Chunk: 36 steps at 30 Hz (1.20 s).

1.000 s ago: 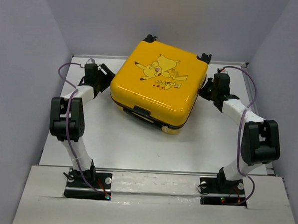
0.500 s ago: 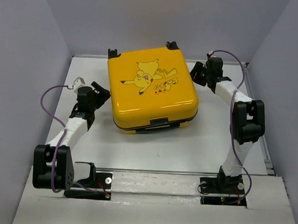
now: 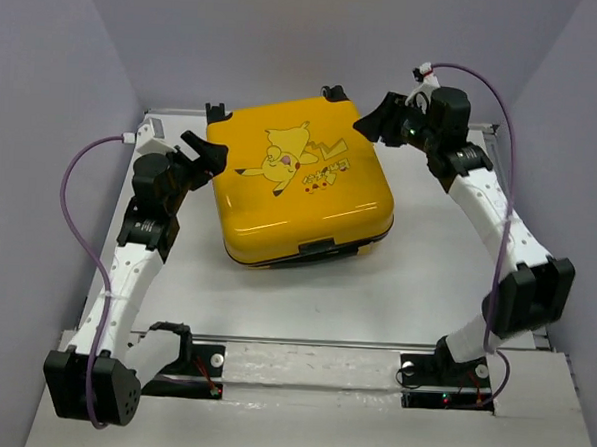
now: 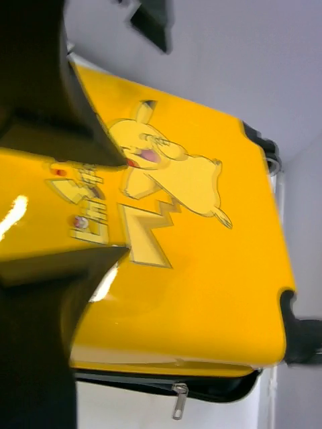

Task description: Pack the luggage

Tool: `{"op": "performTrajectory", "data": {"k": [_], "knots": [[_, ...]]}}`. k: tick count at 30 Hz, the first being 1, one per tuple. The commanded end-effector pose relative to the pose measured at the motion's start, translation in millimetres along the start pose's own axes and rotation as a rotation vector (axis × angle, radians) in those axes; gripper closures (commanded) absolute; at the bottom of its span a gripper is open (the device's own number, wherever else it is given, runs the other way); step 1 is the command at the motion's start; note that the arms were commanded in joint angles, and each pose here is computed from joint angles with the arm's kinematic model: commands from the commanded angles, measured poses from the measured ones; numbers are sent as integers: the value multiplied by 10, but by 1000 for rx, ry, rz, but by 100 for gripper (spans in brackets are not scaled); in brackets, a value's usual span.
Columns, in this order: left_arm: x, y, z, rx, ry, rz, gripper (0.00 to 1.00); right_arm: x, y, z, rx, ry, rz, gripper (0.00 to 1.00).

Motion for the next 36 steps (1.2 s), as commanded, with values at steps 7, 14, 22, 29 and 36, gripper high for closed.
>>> {"op": "performTrajectory", "data": {"k": [7, 14, 22, 29, 36], "knots": [[-621, -505, 243, -45, 56, 147, 1, -1590, -1267, 98, 206, -127, 21, 88], [-1000, -665, 408, -20, -41, 192, 1, -2192, -1505, -358, 144, -46, 32, 55], [-1188, -703, 522, 33, -139, 182, 1, -2186, -1267, -616, 9, -41, -45, 48], [-1243, -702, 573, 55, -188, 145, 1, -2148, -1002, -728, -47, -100, -35, 44], [-1273, -679, 489, -50, -243, 119, 1, -2216, -875, -697, 59, -134, -9, 52]]}}
Point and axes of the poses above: each gripper's point midway between its finger pads, its own y axis out along the fingers, its own z axis along the line the jaws close on, x = y × z, the point moved 7 cm from there along -y, back along the fingers, and after that the axes turned 12 degrees about y, right-handed, at the moved point
